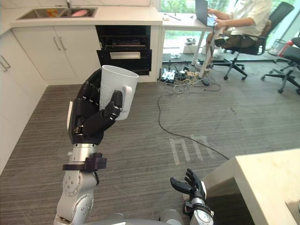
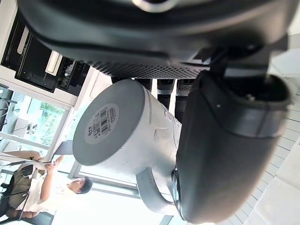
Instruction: Walk over to the sink, pick up the cup, carry it to the dishwasher, place the cup inside the dishwasher, then close the dishwasher door
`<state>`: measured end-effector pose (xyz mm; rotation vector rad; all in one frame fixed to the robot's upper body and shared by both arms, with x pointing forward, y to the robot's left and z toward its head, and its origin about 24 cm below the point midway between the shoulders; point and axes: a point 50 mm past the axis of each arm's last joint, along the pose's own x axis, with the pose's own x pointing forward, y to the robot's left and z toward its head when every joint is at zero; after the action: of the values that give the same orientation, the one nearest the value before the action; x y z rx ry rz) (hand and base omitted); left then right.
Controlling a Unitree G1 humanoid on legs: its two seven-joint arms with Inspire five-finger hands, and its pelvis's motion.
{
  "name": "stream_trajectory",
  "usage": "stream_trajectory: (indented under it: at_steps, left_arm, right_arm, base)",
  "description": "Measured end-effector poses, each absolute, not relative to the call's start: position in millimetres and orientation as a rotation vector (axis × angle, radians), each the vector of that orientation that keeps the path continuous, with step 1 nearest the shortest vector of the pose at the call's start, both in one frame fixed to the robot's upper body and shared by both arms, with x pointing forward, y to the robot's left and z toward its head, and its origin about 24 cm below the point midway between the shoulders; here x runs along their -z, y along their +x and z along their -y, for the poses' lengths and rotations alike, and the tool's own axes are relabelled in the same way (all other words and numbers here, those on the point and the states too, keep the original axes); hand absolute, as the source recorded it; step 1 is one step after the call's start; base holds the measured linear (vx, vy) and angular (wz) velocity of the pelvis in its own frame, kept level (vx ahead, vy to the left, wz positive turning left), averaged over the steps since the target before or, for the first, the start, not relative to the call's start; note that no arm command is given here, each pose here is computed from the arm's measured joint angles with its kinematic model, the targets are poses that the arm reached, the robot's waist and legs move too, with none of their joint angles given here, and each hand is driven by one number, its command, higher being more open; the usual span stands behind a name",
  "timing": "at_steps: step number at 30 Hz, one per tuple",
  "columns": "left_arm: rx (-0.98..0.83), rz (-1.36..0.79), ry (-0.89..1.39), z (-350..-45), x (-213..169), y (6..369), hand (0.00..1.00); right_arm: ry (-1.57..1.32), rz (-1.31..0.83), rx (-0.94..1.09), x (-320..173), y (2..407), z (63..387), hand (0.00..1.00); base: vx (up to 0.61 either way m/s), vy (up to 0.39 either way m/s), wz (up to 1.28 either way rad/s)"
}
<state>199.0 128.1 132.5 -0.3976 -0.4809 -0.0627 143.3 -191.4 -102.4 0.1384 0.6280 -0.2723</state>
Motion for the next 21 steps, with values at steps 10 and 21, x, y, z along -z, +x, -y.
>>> stream_trajectory:
  at_steps: [10, 21]
  left_arm:
    - [0.048, 0.273, -0.333, -134.6, -87.7, 192.6, 0.30]
    - [0.101, 0.172, -0.383, -111.5, -70.0, 198.8, 0.30]
  right_arm:
    - [0.012, -0.761, 0.198, 122.3, 120.3, 190.8, 0.90]
    - [0.046, -0.798, 0.283, 126.3, 106.3, 191.1, 0.90]
  base:
    - [0.06, -0.051, -0.05]
    - [0.00, -0.026, -0.10]
